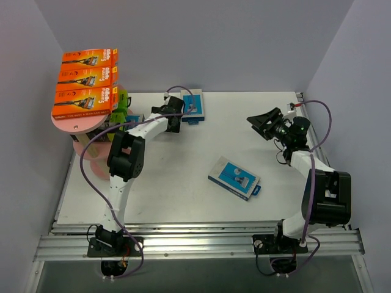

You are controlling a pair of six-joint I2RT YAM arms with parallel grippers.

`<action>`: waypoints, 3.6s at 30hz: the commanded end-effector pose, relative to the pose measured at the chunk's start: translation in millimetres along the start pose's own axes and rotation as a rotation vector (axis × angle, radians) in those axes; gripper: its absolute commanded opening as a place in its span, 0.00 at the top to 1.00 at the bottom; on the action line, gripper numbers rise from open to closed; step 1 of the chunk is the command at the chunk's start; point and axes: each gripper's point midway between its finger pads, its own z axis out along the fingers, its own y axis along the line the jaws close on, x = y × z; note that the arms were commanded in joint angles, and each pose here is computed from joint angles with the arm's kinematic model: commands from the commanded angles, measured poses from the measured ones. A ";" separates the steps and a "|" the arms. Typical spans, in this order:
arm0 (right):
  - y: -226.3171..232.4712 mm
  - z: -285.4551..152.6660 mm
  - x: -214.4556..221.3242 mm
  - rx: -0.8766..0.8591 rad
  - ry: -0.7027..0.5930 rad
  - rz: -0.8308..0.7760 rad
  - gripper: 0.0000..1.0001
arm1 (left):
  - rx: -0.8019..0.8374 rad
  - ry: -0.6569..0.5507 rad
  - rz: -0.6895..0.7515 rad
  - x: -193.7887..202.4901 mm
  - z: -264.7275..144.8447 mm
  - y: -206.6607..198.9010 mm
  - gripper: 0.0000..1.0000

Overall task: Place and organize the shaving razors onto the shelf
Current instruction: Place the shaving razor onto shelf, then grab a shaving razor with the right arm

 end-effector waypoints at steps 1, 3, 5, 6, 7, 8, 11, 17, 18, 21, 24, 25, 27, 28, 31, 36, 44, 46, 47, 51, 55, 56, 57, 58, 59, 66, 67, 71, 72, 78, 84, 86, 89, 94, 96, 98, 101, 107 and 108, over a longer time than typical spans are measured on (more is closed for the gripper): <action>13.5 -5.6 -6.5 -0.058 -0.018 -0.045 0.39 | -0.031 0.122 0.064 32.7 14.3 8.2 0.03; 12.3 -6.0 -6.3 -0.054 -0.017 -0.042 0.39 | -0.031 0.124 0.062 30.3 15.3 7.7 0.02; 13.8 -6.8 -6.6 -0.059 -0.017 -0.043 0.39 | -0.036 0.132 0.067 31.4 14.7 8.9 0.01; 14.4 -7.0 -6.8 -0.060 -0.017 -0.043 0.39 | -0.033 0.137 0.068 32.2 14.4 9.4 0.00; 15.3 -7.2 -6.9 -0.062 -0.017 -0.045 0.39 | -0.029 0.142 0.070 33.7 14.0 9.1 0.00; 15.2 -7.5 -6.8 -0.062 -0.019 -0.045 0.39 | -0.023 0.147 0.070 34.1 12.5 9.6 0.00; 15.3 -7.8 -6.6 -0.062 -0.019 -0.045 0.39 | -0.018 0.158 0.072 36.7 9.0 10.8 0.05; 16.7 -8.5 -6.0 -0.068 -0.017 -0.047 0.39 | -0.013 0.156 0.070 34.2 6.8 13.5 0.06; 16.4 -8.4 -6.1 -0.066 -0.018 -0.046 0.39 | -0.015 0.155 0.071 33.9 6.6 13.9 0.05; 17.4 -8.7 -6.1 -0.069 -0.016 -0.049 0.39 | -0.024 0.149 0.074 30.6 5.7 16.0 0.05; 17.2 -9.0 -6.8 -0.067 -0.019 -0.049 0.39 | -0.023 0.149 0.071 28.8 7.0 19.0 0.05; 16.8 -9.1 -6.4 -0.066 -0.018 -0.048 0.39 | -0.017 0.153 0.069 28.7 7.4 19.2 0.05; 16.6 -9.1 -6.6 -0.065 -0.019 -0.049 0.39 | -0.018 0.157 0.063 28.1 9.3 21.1 0.04; 16.4 -9.4 -6.9 -0.065 -0.020 -0.049 0.39 | -0.018 0.160 0.065 28.5 10.2 21.3 0.04; 15.8 -9.5 -6.4 -0.065 -0.019 -0.050 0.39 | -0.021 0.161 0.074 25.9 11.5 22.0 0.04; 15.7 -9.4 -6.6 -0.064 -0.020 -0.050 0.39 | -0.018 0.167 0.076 22.6 14.8 23.1 0.04; 14.0 -9.2 -7.6 -0.060 -0.021 -0.047 0.39 | -0.015 0.166 0.065 18.4 18.4 23.9 0.04; 14.2 -9.2 -7.8 -0.061 -0.022 -0.047 0.39 | -0.015 0.170 0.061 18.9 20.0 24.2 0.04; 14.8 -9.4 -7.9 -0.062 -0.023 -0.046 0.39 | -0.012 0.168 0.057 16.9 19.7 24.5 0.04; 13.4 -9.2 -8.1 -0.060 -0.023 -0.045 0.39 | -0.007 0.173 0.053 15.9 21.8 25.3 0.04; 12.8 -8.9 -8.6 -0.058 -0.025 -0.045 0.39 | -0.004 0.178 0.050 15.3 24.6 25.3 0.04; 13.5 -9.2 -8.5 -0.060 -0.025 -0.046 0.39 | -0.003 0.177 0.047 14.4 25.2 25.5 0.04; 12.7 -8.9 -8.8 -0.057 -0.027 -0.044 0.39 | -0.001 0.176 0.048 13.6 25.2 25.2 0.04; 12.9 -8.8 -9.0 -0.058 -0.027 -0.046 0.39 | -0.001 0.177 0.049 14.0 25.4 25.1 0.04; 12.6 -8.9 -8.8 -0.057 -0.027 -0.045 0.39 | 0.001 0.177 0.046 13.5 25.9 25.2 0.04; 11.0 -8.1 -8.4 -0.055 -0.025 -0.042 0.39 | 0.011 0.183 0.035 12.1 29.0 25.1 0.04; 11.1 -8.1 -8.4 -0.055 -0.025 -0.040 0.39 | 0.011 0.183 0.030 11.6 29.8 26.1 0.04; 11.3 -8.1 -8.6 -0.056 -0.026 -0.041 0.39 | 0.013 0.177 0.027 7.9 29.4 26.6 0.03; 10.6 -7.8 -8.7 -0.054 -0.026 -0.042 0.39 | 0.013 0.178 0.029 8.3 30.0 26.3 0.03; 10.9 -8.1 -8.5 -0.055 -0.027 -0.041 0.39 | 0.019 0.178 0.023 5.3 32.5 26.8 0.03; 10.1 -7.9 -8.2 -0.053 -0.026 -0.041 0.39 | 0.022 0.175 0.018 1.8 34.2 27.6 0.03; 9.5 -8.2 -8.5 -0.052 -0.027 -0.041 0.39 | 0.025 0.177 0.017 2.1 34.8 27.4 0.03; 10.0 -7.8 -9.3 -0.053 -0.027 -0.040 0.39 | 0.026 0.179 0.011 1.6 36.8 28.6 0.03; 7.8 -7.4 -9.1 -0.048 -0.026 -0.038 0.39 | 0.027 0.174 0.007 -2.1 38.1 30.9 0.03; 7.8 -7.4 -9.1 -0.048 -0.026 -0.036 0.39 | 0.027 0.174 0.008 -2.2 39.3 30.4 0.03; 8.2 -7.6 -9.5 -0.048 -0.028 -0.037 0.39 | 0.027 0.179 0.009 -1.5 40.1 30.7 0.03; 7.9 -7.8 -10.0 -0.048 -0.029 -0.037 0.39 | 0.023 0.176 0.007 -2.4 40.2 31.4 0.03; 6.2 -7.2 -9.7 -0.044 -0.028 -0.034 0.39 | 0.009 0.174 0.005 -3.6 39.6 34.0 0.03; 6.3 -7.3 -9.5 -0.045 -0.027 -0.034 0.39 | 0.009 0.172 0.006 -4.4 39.5 34.0 0.03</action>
